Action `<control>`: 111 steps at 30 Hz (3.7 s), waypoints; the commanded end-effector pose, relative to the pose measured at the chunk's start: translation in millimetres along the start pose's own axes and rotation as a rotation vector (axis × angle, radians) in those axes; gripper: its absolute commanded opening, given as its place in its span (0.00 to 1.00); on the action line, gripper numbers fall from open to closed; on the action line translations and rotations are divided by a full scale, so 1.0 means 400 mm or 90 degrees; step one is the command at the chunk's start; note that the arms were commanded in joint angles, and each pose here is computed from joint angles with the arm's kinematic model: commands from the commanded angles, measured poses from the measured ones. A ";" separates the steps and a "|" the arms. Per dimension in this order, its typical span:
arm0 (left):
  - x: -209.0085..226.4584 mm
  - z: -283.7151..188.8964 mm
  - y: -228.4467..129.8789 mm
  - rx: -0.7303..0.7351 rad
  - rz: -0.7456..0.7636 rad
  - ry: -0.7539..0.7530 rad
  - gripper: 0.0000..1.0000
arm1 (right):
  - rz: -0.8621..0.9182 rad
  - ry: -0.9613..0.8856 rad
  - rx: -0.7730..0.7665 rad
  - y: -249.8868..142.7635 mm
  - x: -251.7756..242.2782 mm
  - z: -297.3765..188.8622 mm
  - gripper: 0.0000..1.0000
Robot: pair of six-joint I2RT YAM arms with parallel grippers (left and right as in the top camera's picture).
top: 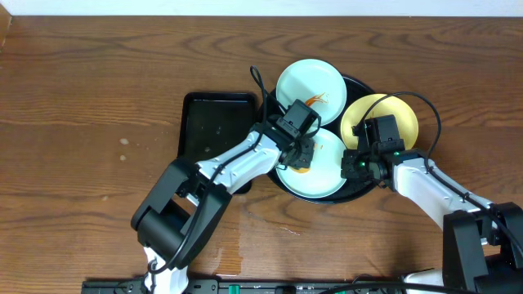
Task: Clean dirty plates on tray and stack at the side
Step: 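Scrub the top white plate with the sponge in the left gripper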
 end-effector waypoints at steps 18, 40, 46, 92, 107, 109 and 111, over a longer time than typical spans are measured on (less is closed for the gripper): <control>-0.135 0.041 0.035 -0.101 0.135 -0.073 0.08 | -0.010 -0.039 0.028 -0.034 -0.025 0.018 0.01; -0.045 0.087 -0.024 -0.016 0.103 -0.019 0.08 | -0.010 -0.039 0.028 -0.034 -0.025 0.018 0.01; 0.034 0.080 -0.018 0.011 0.051 0.013 0.07 | -0.010 -0.039 0.028 -0.034 -0.025 0.018 0.01; -0.041 0.038 -0.086 0.177 -0.121 -0.207 0.07 | -0.010 -0.039 0.028 -0.034 -0.025 0.018 0.01; -0.077 0.031 -0.052 0.144 -0.095 -0.267 0.08 | -0.010 -0.039 0.028 -0.034 -0.025 0.018 0.01; -0.079 0.031 -0.056 0.148 -0.094 -0.268 0.08 | -0.010 -0.039 0.028 -0.034 -0.025 0.018 0.01; -0.081 0.032 -0.061 0.152 -0.091 -0.267 0.07 | -0.010 -0.039 0.028 -0.034 -0.025 0.018 0.01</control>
Point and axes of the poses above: each gripper's point midway between its finger pads, its own z axis out along the fingers, its own x axis along the line the jaws close on, y = z × x, the point moved 3 cm from there along -z, back along the fingers, and after that the axes turned 2 degrees about -z, right-handed, at the moved point
